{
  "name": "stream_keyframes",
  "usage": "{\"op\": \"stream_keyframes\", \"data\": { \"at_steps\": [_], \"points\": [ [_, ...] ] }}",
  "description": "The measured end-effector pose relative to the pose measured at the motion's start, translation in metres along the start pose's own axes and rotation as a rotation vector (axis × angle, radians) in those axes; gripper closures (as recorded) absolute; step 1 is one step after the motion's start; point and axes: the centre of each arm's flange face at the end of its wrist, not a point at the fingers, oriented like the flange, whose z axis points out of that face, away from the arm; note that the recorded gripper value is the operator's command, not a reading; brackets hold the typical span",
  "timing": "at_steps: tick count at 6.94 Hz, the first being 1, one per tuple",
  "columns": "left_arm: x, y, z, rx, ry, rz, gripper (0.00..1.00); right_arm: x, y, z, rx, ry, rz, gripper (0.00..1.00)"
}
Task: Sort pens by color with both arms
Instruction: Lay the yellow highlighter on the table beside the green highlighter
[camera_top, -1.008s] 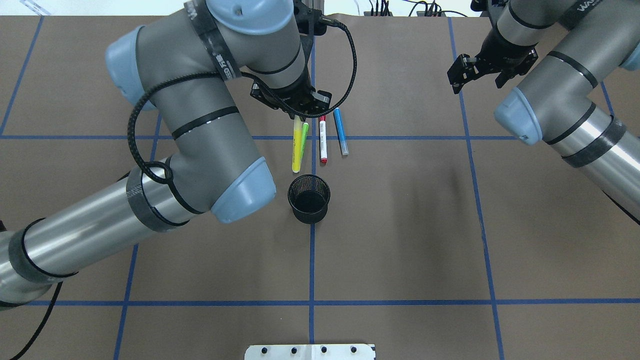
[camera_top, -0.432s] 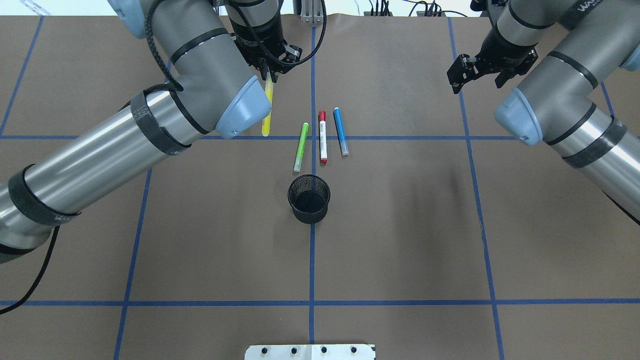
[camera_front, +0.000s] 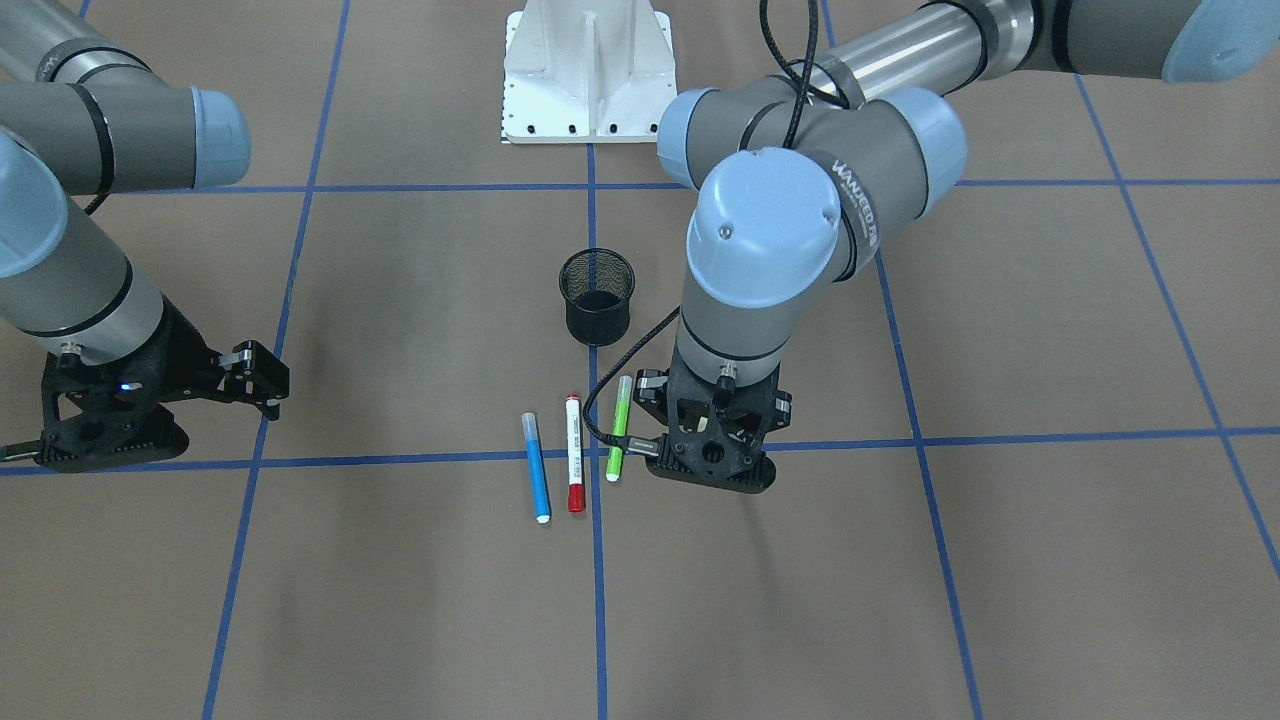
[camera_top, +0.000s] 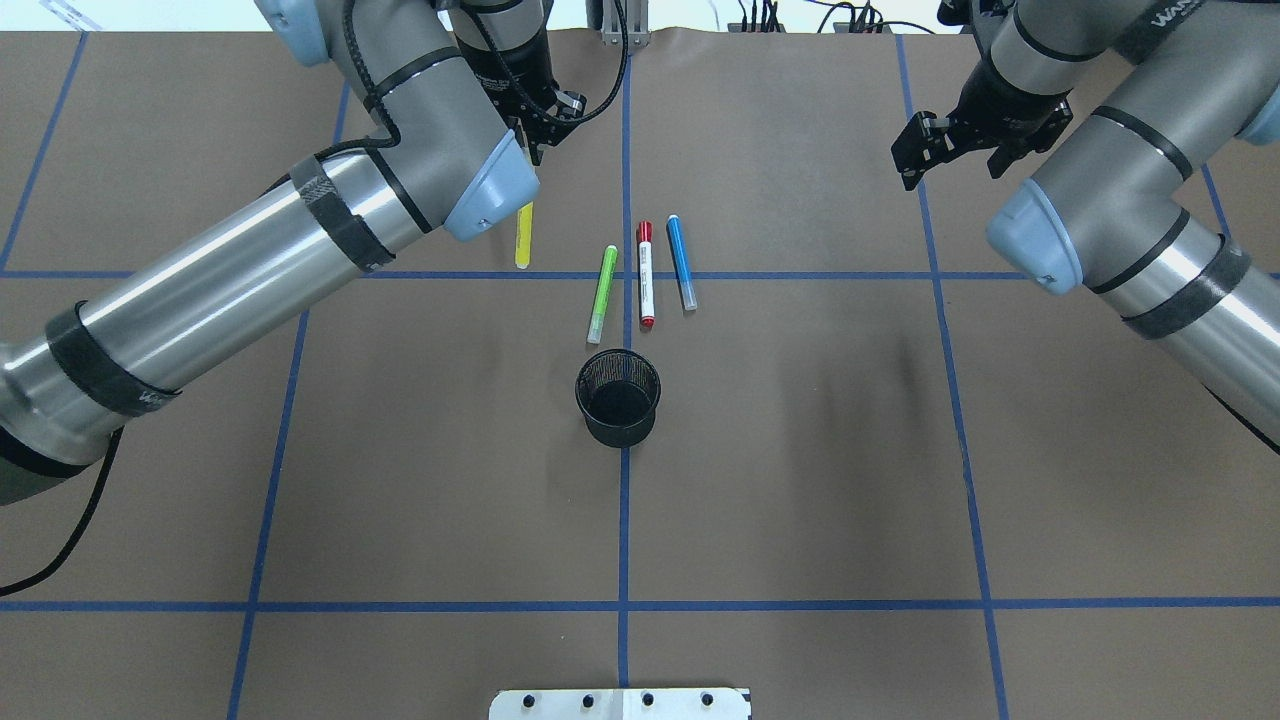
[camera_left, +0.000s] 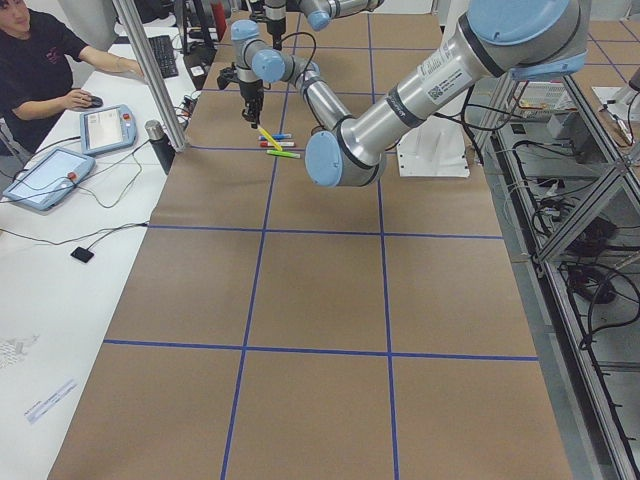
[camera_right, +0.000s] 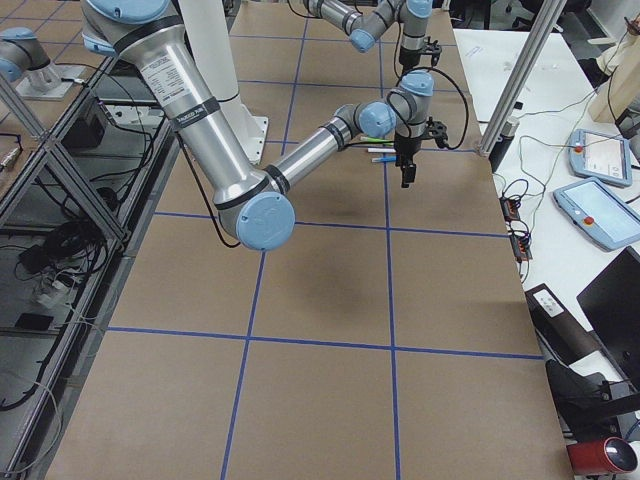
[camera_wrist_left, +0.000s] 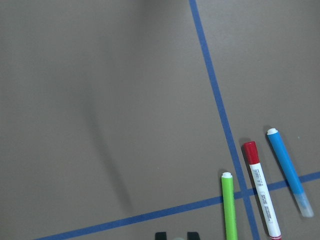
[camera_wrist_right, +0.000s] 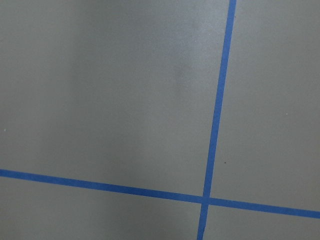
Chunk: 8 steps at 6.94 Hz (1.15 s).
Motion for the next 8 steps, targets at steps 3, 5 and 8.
{"op": "stream_keyframes", "data": {
  "at_steps": [3,5,8],
  "points": [
    [0.006,-0.006,0.031,-0.084,0.008,-0.106,0.96,-0.003,0.002,0.001,0.001,0.001,-0.006,0.01],
    [0.008,-0.001,0.062,-0.127,-0.008,-0.119,0.96,-0.005,0.002,0.001,0.003,0.003,-0.008,0.01],
    [0.021,0.010,0.079,-0.155,-0.012,-0.117,0.96,-0.005,0.002,0.000,0.009,0.003,-0.012,0.01]
  ]
}}
